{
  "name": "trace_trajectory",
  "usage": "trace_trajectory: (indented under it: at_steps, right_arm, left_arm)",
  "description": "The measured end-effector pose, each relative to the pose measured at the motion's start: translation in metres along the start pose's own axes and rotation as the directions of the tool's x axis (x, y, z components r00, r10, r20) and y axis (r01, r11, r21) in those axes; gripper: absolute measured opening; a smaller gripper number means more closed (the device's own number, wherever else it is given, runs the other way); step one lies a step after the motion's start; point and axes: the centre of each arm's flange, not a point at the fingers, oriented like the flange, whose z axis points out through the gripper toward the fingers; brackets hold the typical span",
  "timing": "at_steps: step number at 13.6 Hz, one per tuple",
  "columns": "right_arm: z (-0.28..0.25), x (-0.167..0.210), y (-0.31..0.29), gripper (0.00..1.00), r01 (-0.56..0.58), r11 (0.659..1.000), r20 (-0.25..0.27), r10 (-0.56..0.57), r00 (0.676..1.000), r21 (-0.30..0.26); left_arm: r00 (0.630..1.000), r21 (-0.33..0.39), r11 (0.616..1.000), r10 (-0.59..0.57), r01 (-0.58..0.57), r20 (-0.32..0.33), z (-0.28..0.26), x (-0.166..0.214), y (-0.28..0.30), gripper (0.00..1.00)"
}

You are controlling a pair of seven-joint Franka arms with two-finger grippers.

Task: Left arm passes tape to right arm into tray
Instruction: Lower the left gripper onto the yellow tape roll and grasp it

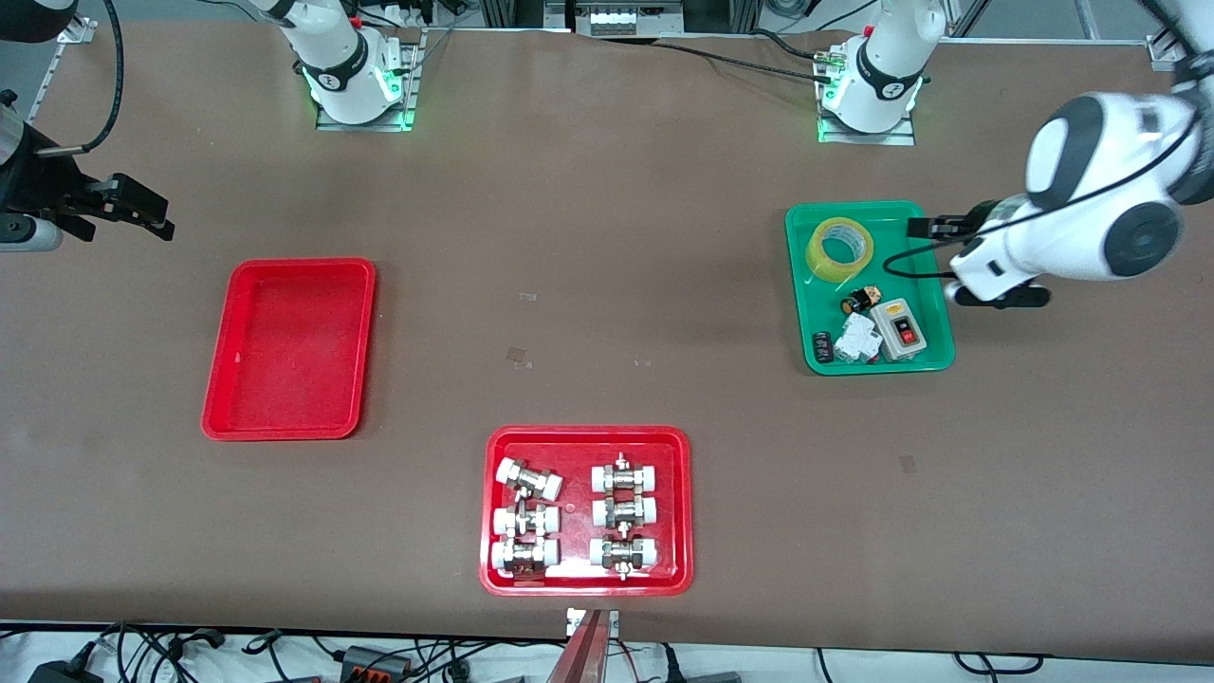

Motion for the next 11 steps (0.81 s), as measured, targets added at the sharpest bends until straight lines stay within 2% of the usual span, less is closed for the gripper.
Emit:
trace_trajectory:
  at_steps: [4, 8, 11]
  right_arm:
    - [0.001, 0.003, 0.0, 1.0, 0.0, 1.0, 0.0, 0.0, 1.0, 0.0]
    - [0.002, 0.007, 0.0, 1.0, 0.0, 1.0, 0.0, 0.0, 1.0, 0.0]
    - [0.002, 0.007, 0.0, 1.0, 0.0, 1.0, -0.001, 0.0, 1.0, 0.0]
  left_arm:
    - [0.998, -0.049, 0.997, -0.058, 0.057, -0.019, 0.091, 0.006, -0.01, 1.0]
    - [0.99, -0.128, 0.983, -0.138, 0.133, -0.027, 0.149, 0.016, -0.024, 1.0]
    - [0.987, -0.161, 0.974, -0.161, 0.159, -0.002, 0.176, 0.015, -0.019, 1.0]
